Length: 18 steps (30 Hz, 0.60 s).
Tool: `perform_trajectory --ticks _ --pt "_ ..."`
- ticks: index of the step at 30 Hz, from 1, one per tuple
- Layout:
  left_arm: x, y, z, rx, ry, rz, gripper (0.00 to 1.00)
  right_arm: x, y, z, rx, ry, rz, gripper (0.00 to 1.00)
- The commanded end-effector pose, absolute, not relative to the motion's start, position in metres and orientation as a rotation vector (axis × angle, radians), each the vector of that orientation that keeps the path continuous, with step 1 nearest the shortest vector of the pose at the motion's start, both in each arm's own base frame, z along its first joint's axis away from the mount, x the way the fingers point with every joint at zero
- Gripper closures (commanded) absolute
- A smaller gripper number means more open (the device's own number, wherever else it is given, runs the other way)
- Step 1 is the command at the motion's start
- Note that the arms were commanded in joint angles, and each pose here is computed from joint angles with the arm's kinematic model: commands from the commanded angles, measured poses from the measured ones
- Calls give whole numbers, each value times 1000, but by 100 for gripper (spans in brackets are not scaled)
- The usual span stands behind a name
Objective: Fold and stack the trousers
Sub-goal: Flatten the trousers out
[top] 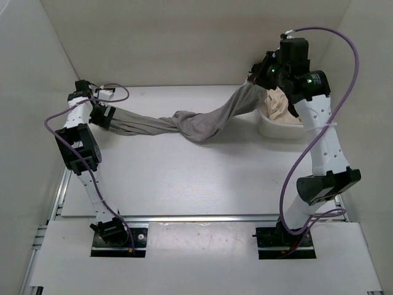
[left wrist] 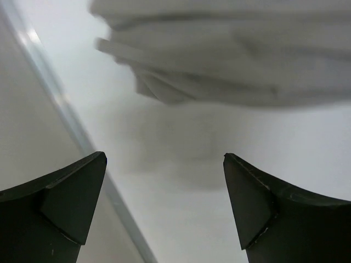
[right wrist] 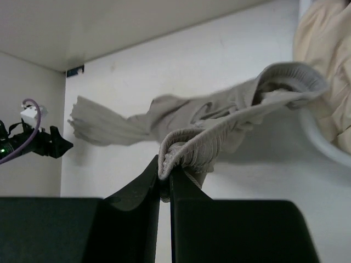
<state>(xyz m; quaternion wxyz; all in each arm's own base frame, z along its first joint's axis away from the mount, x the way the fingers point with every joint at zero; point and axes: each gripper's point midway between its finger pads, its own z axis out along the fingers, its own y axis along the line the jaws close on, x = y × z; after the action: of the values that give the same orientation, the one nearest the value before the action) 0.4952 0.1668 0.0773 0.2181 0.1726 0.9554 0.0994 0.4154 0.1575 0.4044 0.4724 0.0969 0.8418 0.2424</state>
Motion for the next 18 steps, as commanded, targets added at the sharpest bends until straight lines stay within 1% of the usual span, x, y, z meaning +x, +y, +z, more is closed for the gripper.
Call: perform_trajectory --ticks 1,4,6,7,10,12,13,14,17,18 --pt "484 106 164 611 2409 124 0 420 183 381 224 2123 705 100" --pt "465 76 133 644 2472 27 0 416 195 375 201 2139 707 100" --pt "476 73 127 543 2465 -8 0 415 199 369 182 2152 695 100" --pt "484 74 129 517 2446 -3 0 417 202 357 172 2176 678 100" --pt "503 58 117 527 2417 -90 0 419 203 348 176 2197 671 100" --pt "508 53 87 583 2480 -49 0 415 206 338 171 2229 666 100" --pt "507 58 74 613 2521 32 0 417 207 334 172 2238 662 100" --pt "505 54 50 630 2567 18 0 417 207 334 172 2238 662 100" --pt "512 50 29 620 2577 -29 0 418 213 332 156 2240 677 100" --pt "517 53 25 616 2567 -5 0 418 213 336 155 2231 681 100"
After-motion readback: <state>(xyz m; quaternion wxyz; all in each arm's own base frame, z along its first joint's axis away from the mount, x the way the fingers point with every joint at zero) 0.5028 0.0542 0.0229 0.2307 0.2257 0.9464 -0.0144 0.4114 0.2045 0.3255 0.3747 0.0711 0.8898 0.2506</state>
